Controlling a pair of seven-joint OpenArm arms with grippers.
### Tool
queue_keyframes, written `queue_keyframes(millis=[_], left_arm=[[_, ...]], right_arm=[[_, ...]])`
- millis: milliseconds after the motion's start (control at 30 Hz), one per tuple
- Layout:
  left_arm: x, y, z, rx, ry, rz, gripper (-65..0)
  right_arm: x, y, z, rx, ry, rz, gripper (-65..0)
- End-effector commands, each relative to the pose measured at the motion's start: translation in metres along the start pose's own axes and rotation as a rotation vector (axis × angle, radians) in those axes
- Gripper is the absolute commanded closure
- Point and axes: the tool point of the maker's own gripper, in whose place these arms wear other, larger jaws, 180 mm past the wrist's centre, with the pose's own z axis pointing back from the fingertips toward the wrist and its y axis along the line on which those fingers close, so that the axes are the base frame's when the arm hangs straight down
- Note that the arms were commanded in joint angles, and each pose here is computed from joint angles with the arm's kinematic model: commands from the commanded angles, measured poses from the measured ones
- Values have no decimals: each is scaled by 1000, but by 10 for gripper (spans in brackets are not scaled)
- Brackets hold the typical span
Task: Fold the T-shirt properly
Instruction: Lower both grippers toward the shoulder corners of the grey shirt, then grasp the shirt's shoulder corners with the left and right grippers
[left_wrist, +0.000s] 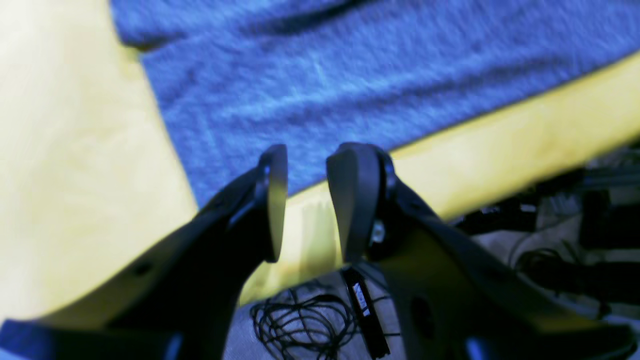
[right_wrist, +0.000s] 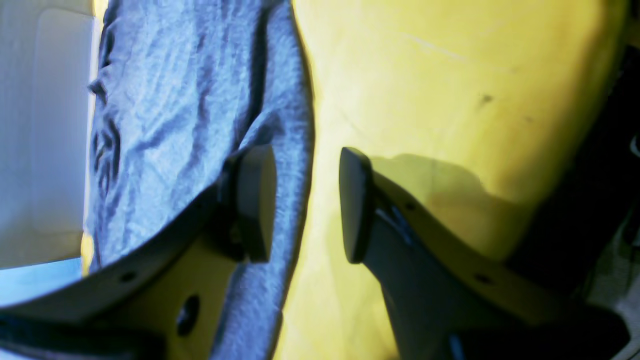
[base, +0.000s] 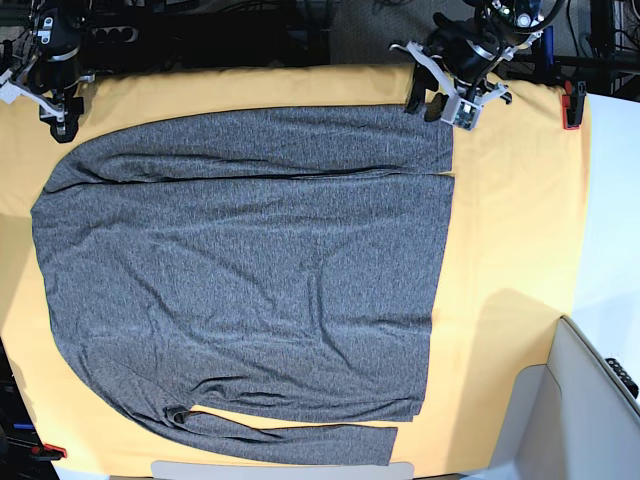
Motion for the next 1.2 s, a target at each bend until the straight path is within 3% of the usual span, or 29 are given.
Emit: queue_keyframes(millis=[0,533,867,1100,1167], left_arm=[[4,-2,3,-7,-15,-7,-181],[1,-1,3,-6,-8,-5,-181],[1,0,2,-5,-7,-6,-181],[0,2,3,1,5,-7,-181],[0,2,2,-2,22,-1,-182]], right_arm=[[3,13,-2,47,-9,-2,-218],[-36,-10,-30,-4,63,-67,-218],[-70,7,-35,33,138,-77,-217],[-72,8,-36,33,146,-70,-214],[-70,7,-36,31,140,-45,-177]])
